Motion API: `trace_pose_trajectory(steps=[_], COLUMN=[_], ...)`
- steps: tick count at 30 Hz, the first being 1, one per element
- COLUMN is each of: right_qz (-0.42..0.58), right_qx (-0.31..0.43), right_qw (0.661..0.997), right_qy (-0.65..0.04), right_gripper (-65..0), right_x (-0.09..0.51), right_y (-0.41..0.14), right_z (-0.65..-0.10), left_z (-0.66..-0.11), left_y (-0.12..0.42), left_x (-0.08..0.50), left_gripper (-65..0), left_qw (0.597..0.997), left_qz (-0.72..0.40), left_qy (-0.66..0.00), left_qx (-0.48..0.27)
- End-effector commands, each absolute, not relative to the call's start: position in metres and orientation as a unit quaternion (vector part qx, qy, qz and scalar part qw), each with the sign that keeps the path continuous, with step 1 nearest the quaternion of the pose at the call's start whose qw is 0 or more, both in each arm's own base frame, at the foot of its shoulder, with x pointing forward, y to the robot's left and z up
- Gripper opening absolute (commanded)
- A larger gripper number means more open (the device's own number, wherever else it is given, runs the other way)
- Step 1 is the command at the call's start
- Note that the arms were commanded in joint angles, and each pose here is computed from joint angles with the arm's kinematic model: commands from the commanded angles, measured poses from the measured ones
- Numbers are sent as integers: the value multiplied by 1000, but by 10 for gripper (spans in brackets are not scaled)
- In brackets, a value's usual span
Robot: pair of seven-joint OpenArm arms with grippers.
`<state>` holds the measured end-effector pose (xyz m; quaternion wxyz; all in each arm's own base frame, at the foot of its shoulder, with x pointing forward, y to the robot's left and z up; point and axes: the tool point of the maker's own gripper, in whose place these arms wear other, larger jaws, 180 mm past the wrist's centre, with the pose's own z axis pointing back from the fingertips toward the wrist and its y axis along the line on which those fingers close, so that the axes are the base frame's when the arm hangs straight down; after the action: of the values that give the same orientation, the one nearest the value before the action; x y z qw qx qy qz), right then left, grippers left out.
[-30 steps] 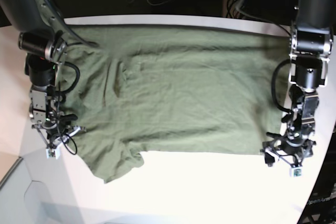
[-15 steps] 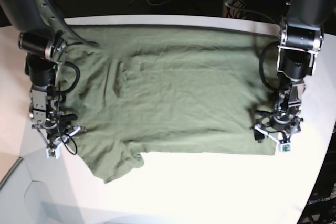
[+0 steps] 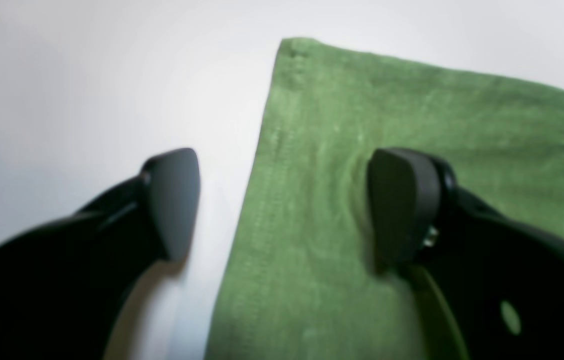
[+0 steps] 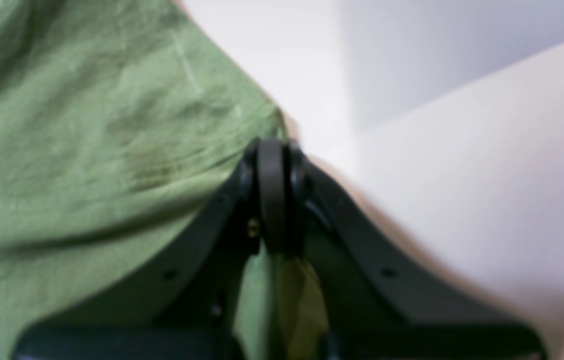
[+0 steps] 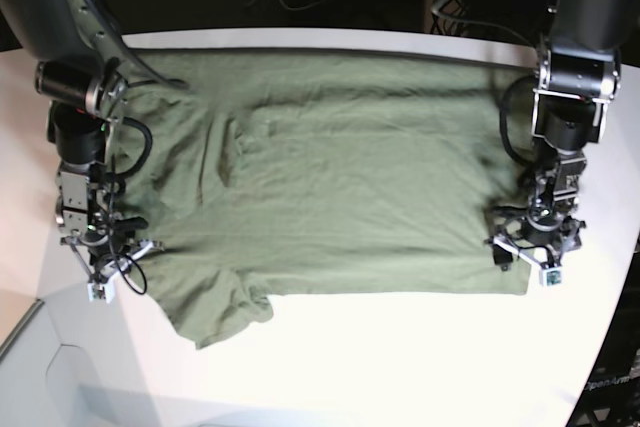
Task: Layout the t-shirt on the table in an organized manner, then fold the t-shirt properly
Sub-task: 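Lower the left gripper onto the shirt side edge and grasp it, then lift the hem side with both grippers and fold it over toward the collar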
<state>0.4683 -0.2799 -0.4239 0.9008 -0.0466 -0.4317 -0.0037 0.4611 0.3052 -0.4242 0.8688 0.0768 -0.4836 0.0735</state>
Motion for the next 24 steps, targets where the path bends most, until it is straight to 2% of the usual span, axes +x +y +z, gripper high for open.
trace_pose_trajectory(steps=[1,9,14,19,24], right_qz=[-1,-2,-2,-2,-6], right_qx=[-56,-57,-59,-59,-59], right_qw=[905,905,905,907,903], right_qy=[-422,-422,-421,-418,-426], right_gripper=[-650,-650,-650,-650,-650], right_x=[470,470,469,466,468], right_y=[-286,-287,-289,-289,-291], right_z=[-420,-420,-420,-424,-419], left_z=[-423,-431,-437,-432,-389], left_y=[313,308,302,299,288], left_x=[460,455,451,455,482], left_gripper=[-158,-485,-642,-647,-647], left_qw=[871,874,877,873,843], left_qz=[72,78,78,76,81], left_qy=[-477,-473,-469,-476,-529], left_qx=[88,81,77,74,50])
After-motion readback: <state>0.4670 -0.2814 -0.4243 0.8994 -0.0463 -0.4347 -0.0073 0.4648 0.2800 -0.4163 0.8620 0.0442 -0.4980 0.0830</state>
